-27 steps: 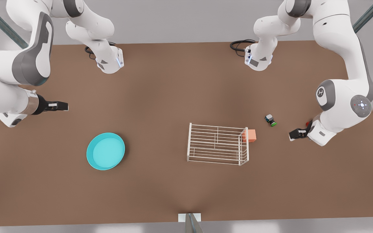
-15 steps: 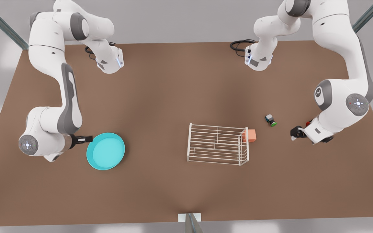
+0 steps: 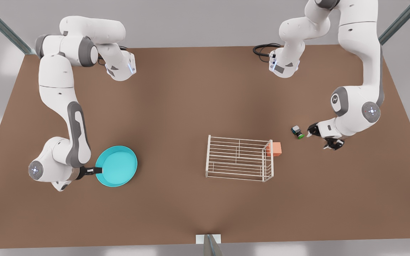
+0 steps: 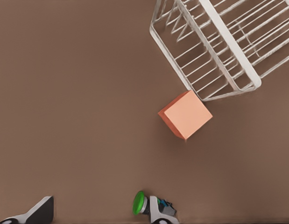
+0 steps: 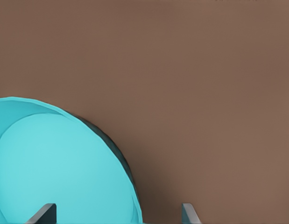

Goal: Place the plate on the shelf with right arm and place the red button switch in the plate with left arm

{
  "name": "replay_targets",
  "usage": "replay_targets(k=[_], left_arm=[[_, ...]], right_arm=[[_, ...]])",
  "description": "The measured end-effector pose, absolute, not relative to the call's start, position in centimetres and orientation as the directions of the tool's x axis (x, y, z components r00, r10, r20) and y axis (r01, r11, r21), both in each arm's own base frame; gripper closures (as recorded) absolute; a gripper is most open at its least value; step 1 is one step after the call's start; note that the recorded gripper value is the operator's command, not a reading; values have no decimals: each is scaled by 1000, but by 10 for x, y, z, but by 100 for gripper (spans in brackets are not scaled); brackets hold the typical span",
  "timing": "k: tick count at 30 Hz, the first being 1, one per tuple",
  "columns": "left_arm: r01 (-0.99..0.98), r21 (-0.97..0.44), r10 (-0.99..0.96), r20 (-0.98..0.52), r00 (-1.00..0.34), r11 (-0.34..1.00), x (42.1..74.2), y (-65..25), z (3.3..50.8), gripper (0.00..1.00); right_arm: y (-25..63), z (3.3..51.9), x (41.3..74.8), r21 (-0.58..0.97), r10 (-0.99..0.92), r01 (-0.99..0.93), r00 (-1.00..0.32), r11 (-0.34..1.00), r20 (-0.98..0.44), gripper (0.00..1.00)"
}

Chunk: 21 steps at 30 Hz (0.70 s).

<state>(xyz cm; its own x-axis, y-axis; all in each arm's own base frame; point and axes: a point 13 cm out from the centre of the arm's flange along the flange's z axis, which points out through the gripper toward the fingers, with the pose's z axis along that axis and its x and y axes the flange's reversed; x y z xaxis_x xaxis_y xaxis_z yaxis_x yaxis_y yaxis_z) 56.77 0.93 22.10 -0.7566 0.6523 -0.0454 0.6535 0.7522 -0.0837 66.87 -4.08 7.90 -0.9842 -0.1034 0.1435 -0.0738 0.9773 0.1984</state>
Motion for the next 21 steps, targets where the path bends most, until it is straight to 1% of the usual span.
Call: replay_targets(k=[1, 3, 7, 12, 13, 14, 15, 16, 19, 20, 21], left_arm=[[674, -64, 672, -51, -739, 736, 568, 19, 218, 0], [708, -26, 706, -63, -705, 705, 572, 40, 215, 0], [757, 17, 756, -75, -650, 653, 581, 83, 200, 0], [819, 43, 820, -72, -568, 572, 578, 115, 192, 0], [831, 40, 831, -68, -552, 555, 575, 119, 190, 0], [843, 39, 843, -59, -535, 537, 572, 127, 189, 0], [850, 35, 851, -46, -523, 525, 567, 139, 186, 0], [856, 30, 857, -35, -515, 516, 562, 152, 183, 0], [881, 18, 882, 4, -472, 472, 547, 185, 176, 0], [888, 12, 888, 15, -460, 460, 542, 195, 173, 0], [895, 6, 895, 24, -445, 445, 538, 202, 171, 0]], right_arm=[[-42, 73, 670, 189, -121, -94, -983, 978, 135, 7], [-45, 68, 673, 180, -140, -117, -983, 977, 119, 7], [-43, 63, 671, 228, -117, -92, -988, 969, 98, 7], [-37, 57, 637, 273, -119, -78, -983, 959, 139, 7], [-36, 58, 630, 280, -121, -77, -982, 957, 146, 15], [-35, 60, 625, 285, -124, -78, -981, 955, 148, 29], [-35, 61, 623, 289, -127, -80, -981, 954, 148, 38], [-35, 61, 621, 292, -130, -82, -980, 953, 148, 41], [-39, 48, 618, 291, -134, -85, -979, 953, 154, 42], [-39, 43, 617, 288, -137, -88, -978, 953, 154, 46], [-39, 41, 618, 287, -139, -91, -979, 954, 152, 64]])
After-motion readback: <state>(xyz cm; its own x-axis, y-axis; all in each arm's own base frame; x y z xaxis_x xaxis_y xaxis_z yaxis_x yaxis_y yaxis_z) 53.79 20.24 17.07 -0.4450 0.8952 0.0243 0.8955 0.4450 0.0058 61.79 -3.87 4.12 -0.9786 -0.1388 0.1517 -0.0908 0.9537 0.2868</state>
